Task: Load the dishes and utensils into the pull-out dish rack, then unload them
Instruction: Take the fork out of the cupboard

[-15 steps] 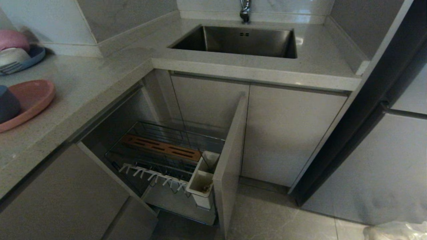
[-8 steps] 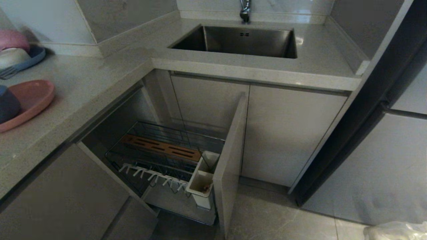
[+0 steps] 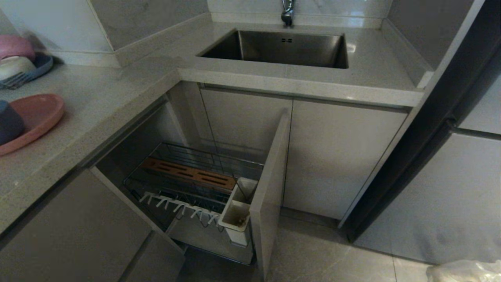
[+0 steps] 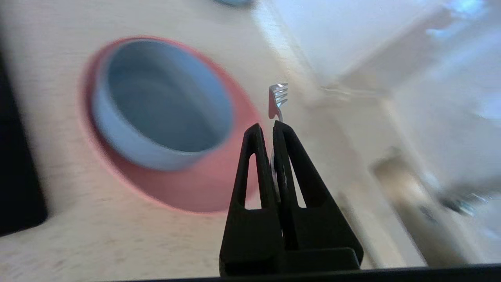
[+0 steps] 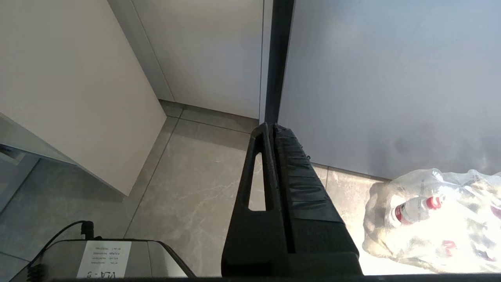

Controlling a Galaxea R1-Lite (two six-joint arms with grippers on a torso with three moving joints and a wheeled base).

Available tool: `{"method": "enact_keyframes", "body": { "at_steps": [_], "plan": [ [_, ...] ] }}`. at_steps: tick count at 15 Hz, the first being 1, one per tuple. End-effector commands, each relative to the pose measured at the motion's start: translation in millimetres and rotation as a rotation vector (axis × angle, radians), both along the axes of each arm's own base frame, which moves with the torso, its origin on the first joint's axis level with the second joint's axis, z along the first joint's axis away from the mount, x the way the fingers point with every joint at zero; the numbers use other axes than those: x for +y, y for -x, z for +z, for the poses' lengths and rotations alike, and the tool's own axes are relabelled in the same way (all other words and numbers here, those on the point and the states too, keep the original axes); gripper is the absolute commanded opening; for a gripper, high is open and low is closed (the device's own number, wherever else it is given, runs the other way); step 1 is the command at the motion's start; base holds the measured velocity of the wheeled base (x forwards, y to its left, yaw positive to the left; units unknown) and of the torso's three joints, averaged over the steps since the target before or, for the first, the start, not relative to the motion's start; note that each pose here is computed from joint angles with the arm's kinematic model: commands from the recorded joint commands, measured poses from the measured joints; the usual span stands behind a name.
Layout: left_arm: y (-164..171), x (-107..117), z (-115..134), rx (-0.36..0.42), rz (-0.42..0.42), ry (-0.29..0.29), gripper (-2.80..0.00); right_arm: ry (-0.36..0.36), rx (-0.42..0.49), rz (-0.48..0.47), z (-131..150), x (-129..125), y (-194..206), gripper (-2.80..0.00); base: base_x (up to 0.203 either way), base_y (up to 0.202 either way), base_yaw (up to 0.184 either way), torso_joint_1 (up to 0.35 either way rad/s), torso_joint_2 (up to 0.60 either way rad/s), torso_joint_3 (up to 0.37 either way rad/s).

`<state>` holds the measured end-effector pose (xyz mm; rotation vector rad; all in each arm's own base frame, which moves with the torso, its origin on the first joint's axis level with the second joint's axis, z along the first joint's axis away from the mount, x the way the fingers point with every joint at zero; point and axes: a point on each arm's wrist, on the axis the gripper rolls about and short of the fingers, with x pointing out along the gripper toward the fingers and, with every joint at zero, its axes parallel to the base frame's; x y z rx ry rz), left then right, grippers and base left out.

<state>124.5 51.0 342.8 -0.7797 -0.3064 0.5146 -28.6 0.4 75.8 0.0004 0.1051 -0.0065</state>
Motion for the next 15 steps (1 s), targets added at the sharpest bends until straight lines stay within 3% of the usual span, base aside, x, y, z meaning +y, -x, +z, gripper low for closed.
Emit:
{"method": "enact_keyframes", "body": {
  "at_steps": [1,4,15],
  "plan": [
    [7.2,-0.9,-2.1,-0.026,-0.016,-0.009,-2.80,0.001,0.001,0.000,0.0,0.0,0.0,-2.80,0.000,0.000,0.000,0.000,0.00,0.000],
    [5.6,-0.3,-8.7,-0.038,-0.016,-0.075,-2.80,0.000,0.001,0.000,0.0,0.0,0.0,-2.80,0.000,0.000,0.000,0.000,0.00,0.000],
    [-19.4,10.6,-35.2,0.016,-0.029,-0.091,-2.80,0.000,0.001,0.000,0.0,0.0,0.0,-2.80,0.000,0.000,0.000,0.000,0.00,0.000]
  ]
}}
